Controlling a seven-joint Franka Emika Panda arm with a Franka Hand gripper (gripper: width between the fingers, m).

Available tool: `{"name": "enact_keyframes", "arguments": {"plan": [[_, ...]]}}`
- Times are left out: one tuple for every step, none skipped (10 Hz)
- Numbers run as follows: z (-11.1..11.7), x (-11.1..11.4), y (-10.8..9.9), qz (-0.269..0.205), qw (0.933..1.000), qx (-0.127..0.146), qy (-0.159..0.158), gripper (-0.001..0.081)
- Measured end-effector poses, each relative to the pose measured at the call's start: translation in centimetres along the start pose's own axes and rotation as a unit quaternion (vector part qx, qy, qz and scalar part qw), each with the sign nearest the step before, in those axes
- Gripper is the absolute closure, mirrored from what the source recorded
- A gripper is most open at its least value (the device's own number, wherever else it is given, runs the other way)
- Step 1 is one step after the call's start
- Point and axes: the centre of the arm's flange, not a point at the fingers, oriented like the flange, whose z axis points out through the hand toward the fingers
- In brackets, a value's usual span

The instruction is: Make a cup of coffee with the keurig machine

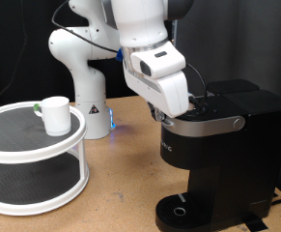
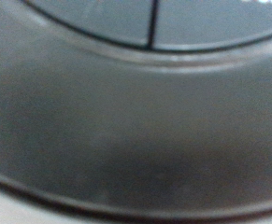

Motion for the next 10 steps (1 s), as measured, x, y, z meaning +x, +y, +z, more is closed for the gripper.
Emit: {"name": "enact_keyframes", "arguments": {"plan": [[-0.2, -0.2, 0.2, -0.003, 0.9999, 0.004, 0.012, 0.0804], [-0.6, -0.6, 0.5, -0.007, 0.9997, 0.007, 0.024, 0.0804], [-1.3, -0.9, 0.7, -0.01, 0.9992, 0.009, 0.037, 0.0804], [-2.3, -1.2, 0.8, -0.015, 0.9986, 0.012, 0.05, 0.0804], [-3.4, -1.5, 0.9, -0.02, 0.9978, 0.017, 0.061, 0.0804], [-4.7, -1.7, 0.9, -0.022, 0.9968, 0.022, 0.074, 0.0804], [-6.0, -1.9, 0.9, -0.021, 0.996, 0.026, 0.083, 0.0804], [-7.2, -1.8, 0.9, -0.018, 0.9951, 0.026, 0.093, 0.0804], [-7.5, -1.9, 0.8, -0.017, 0.9948, 0.026, 0.097, 0.0804], [-7.4, -1.9, 0.8, -0.018, 0.995, 0.028, 0.094, 0.0804]]}}
